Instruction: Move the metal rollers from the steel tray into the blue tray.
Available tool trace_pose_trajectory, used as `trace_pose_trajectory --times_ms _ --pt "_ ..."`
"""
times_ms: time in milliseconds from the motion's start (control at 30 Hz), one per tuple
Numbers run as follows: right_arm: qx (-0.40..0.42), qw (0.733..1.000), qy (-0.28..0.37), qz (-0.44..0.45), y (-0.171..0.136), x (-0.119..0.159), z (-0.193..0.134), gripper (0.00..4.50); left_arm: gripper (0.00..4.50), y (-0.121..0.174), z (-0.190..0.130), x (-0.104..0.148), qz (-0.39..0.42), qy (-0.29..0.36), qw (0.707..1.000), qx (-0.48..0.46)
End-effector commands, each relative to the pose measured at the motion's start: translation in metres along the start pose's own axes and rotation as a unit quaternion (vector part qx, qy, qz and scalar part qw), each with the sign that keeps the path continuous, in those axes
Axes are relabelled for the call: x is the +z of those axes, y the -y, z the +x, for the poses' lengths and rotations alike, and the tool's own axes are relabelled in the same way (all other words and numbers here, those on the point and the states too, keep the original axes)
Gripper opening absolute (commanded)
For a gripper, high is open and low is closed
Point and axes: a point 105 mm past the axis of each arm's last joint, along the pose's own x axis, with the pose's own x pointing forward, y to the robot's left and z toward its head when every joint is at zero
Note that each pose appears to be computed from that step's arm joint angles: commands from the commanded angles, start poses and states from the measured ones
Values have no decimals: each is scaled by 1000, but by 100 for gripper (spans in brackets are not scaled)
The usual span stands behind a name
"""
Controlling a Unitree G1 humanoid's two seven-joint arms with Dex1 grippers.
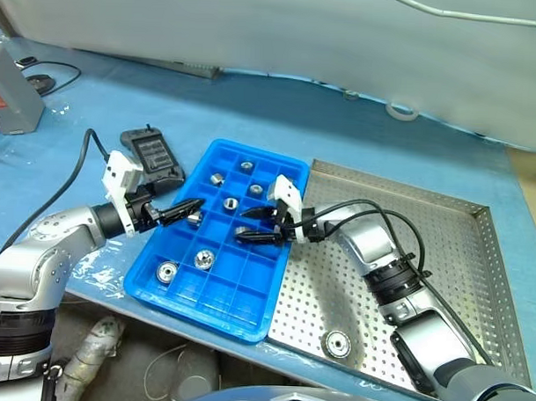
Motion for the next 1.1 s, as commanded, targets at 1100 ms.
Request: trace_pose_trajectory --times_ms 1100 --pt "-136 970 -112 168 -104 -80 -186 373 450 54 80 4 19 24 978 -207"
